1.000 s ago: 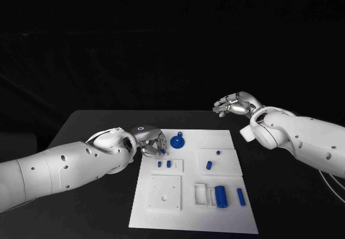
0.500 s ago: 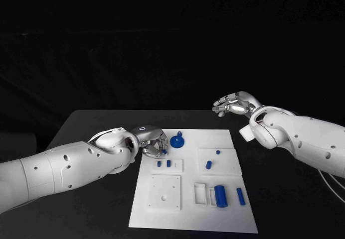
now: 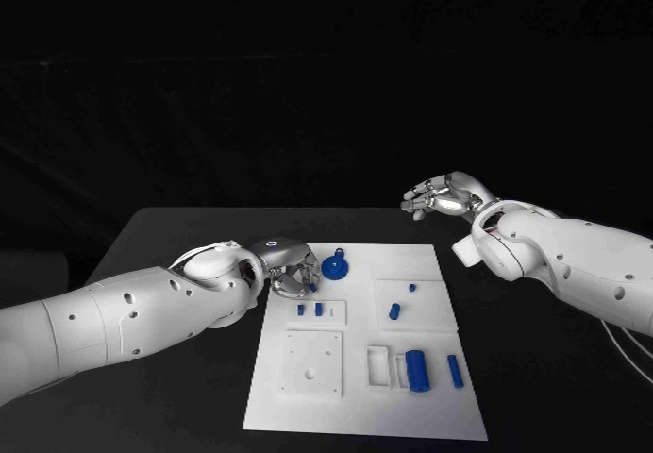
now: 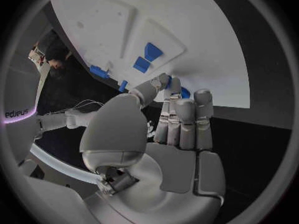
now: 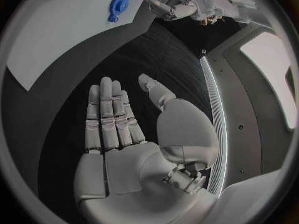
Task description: Assemble the parts on the task board
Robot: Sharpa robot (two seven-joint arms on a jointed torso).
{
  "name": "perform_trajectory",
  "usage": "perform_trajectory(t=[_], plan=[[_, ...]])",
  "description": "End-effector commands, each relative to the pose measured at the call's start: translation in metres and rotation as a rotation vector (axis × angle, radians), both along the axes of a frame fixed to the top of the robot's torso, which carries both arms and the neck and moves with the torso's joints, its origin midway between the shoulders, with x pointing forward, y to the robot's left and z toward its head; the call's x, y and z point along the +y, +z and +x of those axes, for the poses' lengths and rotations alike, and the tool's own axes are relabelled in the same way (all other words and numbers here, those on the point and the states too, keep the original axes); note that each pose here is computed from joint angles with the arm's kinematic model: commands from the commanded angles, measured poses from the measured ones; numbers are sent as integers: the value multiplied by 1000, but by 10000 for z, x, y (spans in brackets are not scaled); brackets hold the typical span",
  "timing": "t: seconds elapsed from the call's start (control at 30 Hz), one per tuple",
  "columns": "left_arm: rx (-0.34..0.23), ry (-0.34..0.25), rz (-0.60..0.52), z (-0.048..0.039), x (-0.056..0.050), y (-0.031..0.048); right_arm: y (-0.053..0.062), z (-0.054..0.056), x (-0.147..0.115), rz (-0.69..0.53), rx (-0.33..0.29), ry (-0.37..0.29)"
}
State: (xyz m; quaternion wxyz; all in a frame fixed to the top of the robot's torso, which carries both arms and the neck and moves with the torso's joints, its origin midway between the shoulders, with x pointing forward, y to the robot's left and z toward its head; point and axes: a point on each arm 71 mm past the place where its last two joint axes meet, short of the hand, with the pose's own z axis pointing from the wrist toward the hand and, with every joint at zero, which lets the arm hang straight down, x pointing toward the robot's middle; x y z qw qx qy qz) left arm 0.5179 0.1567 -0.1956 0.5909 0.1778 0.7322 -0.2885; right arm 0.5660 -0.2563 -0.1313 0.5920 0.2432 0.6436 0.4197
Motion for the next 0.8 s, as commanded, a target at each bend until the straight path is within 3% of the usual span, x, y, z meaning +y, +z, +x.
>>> perform_trajectory(t=[0.03,0.8], plan=[[11,-8,10,-7,-16,-11,8,-3,15,1,-6,14],[-8,-51,95,-50,-113,-98,8,-6,22,1,-5,17]])
